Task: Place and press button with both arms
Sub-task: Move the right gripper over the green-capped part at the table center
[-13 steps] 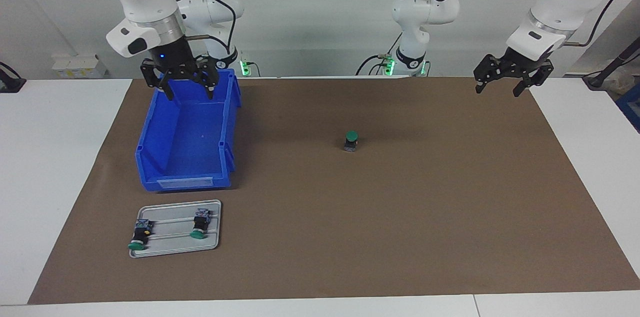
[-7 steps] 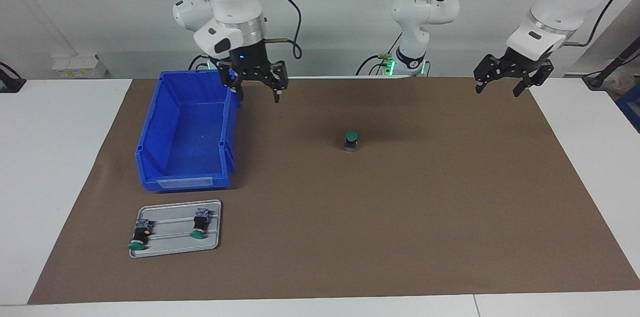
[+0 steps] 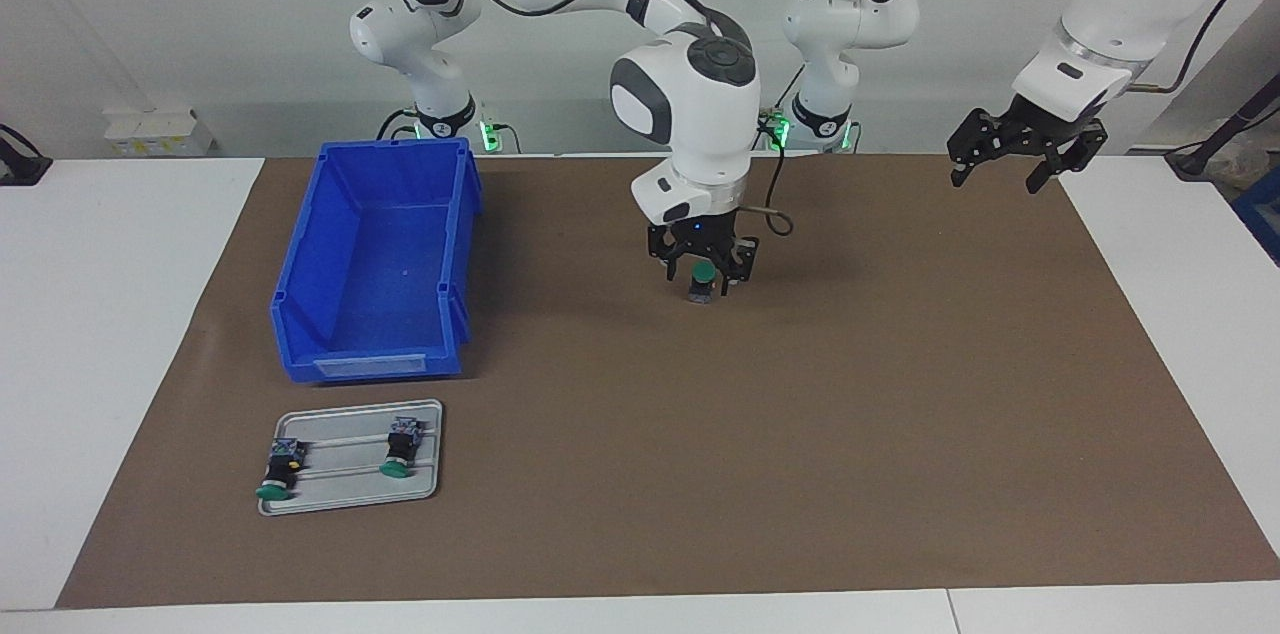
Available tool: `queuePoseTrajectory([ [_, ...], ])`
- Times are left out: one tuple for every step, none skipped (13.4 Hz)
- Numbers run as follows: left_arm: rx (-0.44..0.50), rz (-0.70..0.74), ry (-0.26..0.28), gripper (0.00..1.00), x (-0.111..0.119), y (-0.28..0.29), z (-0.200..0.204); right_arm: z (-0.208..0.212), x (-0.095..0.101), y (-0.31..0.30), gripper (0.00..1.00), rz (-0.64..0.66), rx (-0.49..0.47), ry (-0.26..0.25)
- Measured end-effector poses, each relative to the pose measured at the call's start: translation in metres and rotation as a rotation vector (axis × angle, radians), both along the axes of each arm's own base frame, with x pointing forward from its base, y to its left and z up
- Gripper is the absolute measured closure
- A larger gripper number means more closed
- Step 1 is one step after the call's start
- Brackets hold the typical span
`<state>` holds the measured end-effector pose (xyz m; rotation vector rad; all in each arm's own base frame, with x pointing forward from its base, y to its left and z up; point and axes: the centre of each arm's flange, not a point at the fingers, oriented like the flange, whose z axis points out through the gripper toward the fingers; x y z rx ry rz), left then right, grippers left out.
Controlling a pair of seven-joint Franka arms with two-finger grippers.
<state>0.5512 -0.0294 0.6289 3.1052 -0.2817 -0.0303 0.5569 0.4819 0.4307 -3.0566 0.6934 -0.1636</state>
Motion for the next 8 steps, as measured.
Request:
queuePoseTrajectory([
  [0.0,0.0,0.0,0.0,0.0,0.0,0.0,-0.019,-0.005,0.013,0.21,-0.021,-0.01,-0.003],
  [0.0,0.0,0.0,0.0,0.0,0.0,0.0,-0.035,-0.009,0.021,0.21,-0.029,-0.021,-0.002],
  [0.0,0.0,0.0,0.0,0.0,0.0,0.0,-0.045,-0.01,0.025,0.21,-0.026,-0.026,-0.001],
  [0.0,0.0,0.0,0.0,0.0,0.0,0.0,-0.049,-0.009,0.027,0.22,-0.02,-0.028,-0.012],
  [0.0,0.0,0.0,0.0,0.0,0.0,0.0,-0.049,-0.008,0.028,0.22,-0.015,-0.027,-0.028],
  [0.0,0.0,0.0,0.0,0.0,0.0,0.0,-0.051,-0.007,0.028,0.22,-0.011,-0.029,-0.032],
  [0.0,0.0,0.0,0.0,0.0,0.0,0.0,-0.054,-0.007,0.027,0.22,0.003,-0.036,-0.032],
  [0.0,0.0,0.0,0.0,0.0,0.0,0.0,-0.057,-0.008,0.027,0.22,0.023,-0.043,-0.028],
])
